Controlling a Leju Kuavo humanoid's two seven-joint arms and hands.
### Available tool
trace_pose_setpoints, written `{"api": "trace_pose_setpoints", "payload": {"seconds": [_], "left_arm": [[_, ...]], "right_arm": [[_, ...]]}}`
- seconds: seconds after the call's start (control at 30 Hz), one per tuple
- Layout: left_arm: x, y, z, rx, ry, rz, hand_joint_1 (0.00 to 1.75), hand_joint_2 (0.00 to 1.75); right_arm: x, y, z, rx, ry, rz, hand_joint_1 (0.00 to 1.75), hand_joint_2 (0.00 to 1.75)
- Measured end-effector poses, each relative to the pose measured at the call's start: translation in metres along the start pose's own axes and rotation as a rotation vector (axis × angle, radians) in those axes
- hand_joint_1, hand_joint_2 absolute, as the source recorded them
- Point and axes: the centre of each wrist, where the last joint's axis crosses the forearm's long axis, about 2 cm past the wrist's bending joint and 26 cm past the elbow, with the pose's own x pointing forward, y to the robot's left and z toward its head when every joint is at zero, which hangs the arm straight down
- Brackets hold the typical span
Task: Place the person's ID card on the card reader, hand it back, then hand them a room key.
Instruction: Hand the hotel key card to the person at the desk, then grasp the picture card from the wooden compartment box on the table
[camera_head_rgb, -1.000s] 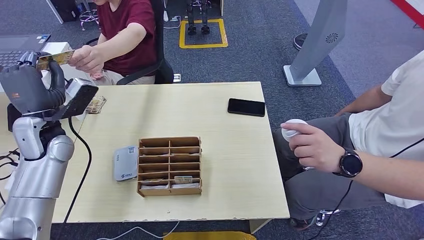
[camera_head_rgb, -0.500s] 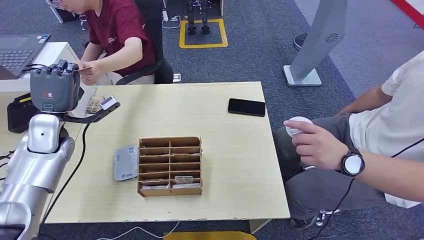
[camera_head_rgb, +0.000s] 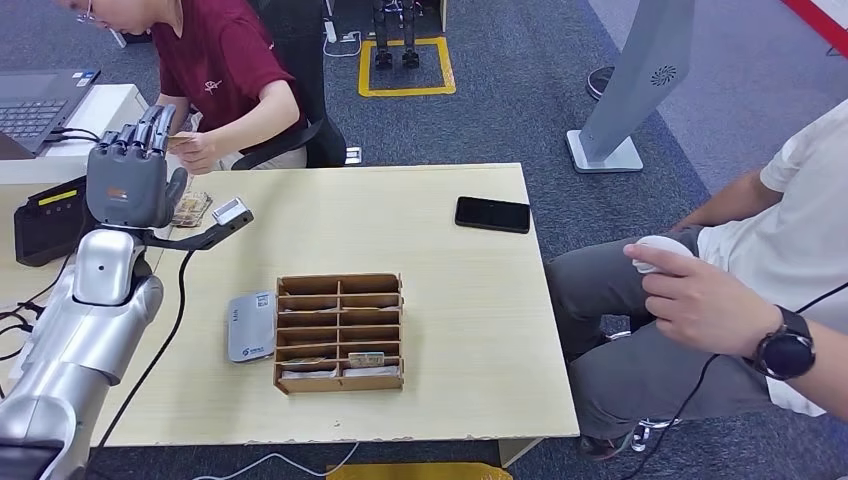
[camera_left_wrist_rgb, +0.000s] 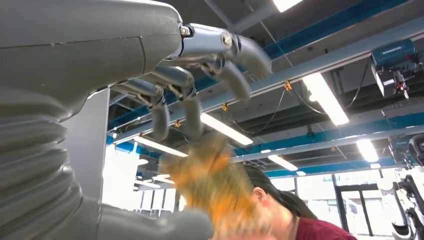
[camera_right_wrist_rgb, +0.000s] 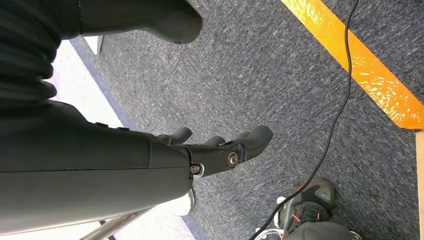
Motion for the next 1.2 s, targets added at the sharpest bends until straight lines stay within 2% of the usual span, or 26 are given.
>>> {"api": "trace_pose_setpoints", "payload": {"seconds": [0.17, 0.33, 0.53, 0.67, 0.77, 0.97, 1.2], "left_arm": [[0.005, -0.002, 0.000, -0.016, 0.014, 0.083, 0.00, 1.75], [0.013, -0.005, 0.000, -0.141, 0.021, 0.253, 0.00, 1.75], [0.016, 0.003, 0.010, -0.225, 0.008, 0.470, 0.00, 1.75], [0.020, 0.014, 0.033, -0.322, -0.084, 0.715, 0.00, 1.75], [0.025, 0.030, 0.052, -0.349, -0.180, 0.805, 0.00, 1.75], [0.040, 0.064, 0.079, -0.335, -0.381, 0.800, 0.00, 1.75], [0.068, 0.084, 0.099, -0.302, -0.544, 0.753, 0.00, 1.75]], "right_arm": [[0.000, 0.000, 0.000, -0.003, 0.003, 0.000, 0.00, 1.75], [-0.002, 0.002, 0.001, -0.003, 0.012, 0.000, 0.00, 1.75], [-0.004, 0.004, 0.002, -0.001, 0.014, -0.001, 0.00, 1.75], [-0.006, 0.006, 0.003, 0.001, 0.028, -0.003, 0.00, 1.75], [-0.008, 0.009, 0.004, 0.002, 0.044, -0.008, 0.00, 1.75], [-0.008, 0.009, 0.004, -0.008, 0.057, -0.018, 0.00, 1.75], [-0.005, 0.005, 0.003, -0.018, 0.051, -0.024, 0.00, 1.75]]}}
